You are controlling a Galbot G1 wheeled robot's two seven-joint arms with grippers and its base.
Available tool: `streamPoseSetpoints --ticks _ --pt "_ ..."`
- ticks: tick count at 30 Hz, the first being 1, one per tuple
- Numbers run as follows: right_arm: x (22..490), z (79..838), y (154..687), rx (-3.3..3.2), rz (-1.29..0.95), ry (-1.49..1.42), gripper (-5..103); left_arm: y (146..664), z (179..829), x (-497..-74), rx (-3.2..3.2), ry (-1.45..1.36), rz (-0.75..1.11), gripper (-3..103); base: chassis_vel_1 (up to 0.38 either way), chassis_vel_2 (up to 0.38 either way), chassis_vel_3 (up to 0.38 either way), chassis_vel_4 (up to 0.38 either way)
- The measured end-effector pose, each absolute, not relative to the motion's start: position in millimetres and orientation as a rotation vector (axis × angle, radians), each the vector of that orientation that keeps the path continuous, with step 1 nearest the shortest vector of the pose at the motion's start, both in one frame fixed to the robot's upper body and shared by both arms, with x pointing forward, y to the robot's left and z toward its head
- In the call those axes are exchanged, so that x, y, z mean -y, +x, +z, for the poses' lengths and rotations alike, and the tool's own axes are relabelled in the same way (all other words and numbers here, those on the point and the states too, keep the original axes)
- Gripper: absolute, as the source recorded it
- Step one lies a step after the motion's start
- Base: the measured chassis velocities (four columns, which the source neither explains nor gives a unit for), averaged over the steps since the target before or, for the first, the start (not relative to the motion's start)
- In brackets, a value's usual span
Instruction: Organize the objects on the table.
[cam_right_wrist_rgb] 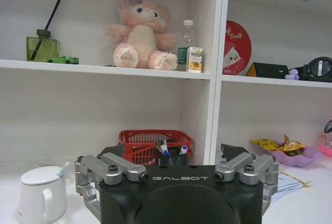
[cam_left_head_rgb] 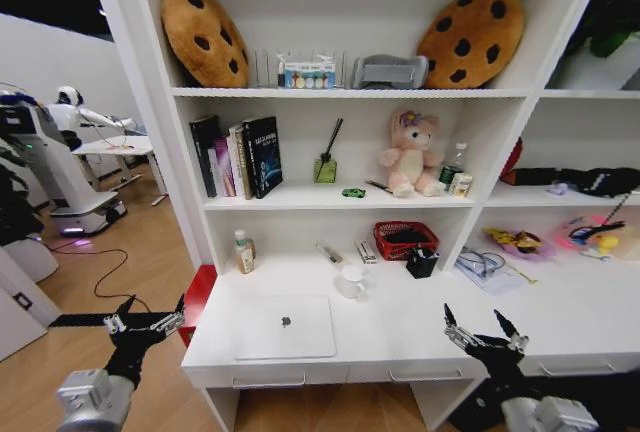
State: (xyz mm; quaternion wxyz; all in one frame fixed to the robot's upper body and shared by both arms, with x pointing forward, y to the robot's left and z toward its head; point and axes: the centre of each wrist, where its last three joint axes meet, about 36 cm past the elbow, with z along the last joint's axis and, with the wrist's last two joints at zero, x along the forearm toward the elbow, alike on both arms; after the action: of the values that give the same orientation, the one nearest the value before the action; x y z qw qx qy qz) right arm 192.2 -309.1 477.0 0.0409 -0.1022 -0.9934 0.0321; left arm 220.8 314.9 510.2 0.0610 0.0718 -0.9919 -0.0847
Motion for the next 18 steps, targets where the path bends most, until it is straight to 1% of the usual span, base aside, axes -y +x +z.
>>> streamPoseSetpoints --ticks 3,10,13,18 --pt "309.1 477.0 192.2 3.042 0.098 -0.313 100 220.8 510.1 -314.9 3.001 0.217 -0.256 100 0.181 -0.147 -0.165 0.166" --pt "309.0 477.0 192.2 3.042 0.098 -0.313 100 220.8 510.1 -314.9 3.001 0.217 -0.256 100 0.300 -0.166 -0.302 0.184" --pt "309.0 477.0 192.2 3.042 0.098 -0.313 100 220.8 510.2 -314.9 3.001 0.217 -0.256 100 0.322 -0.236 -0.347 0.232" --pt "309.1 477.0 192.2 3.042 0.098 -0.313 100 220.8 510.2 -314.9 3.001 0.218 -0.256 100 0.326 -0.302 -0.341 0.318"
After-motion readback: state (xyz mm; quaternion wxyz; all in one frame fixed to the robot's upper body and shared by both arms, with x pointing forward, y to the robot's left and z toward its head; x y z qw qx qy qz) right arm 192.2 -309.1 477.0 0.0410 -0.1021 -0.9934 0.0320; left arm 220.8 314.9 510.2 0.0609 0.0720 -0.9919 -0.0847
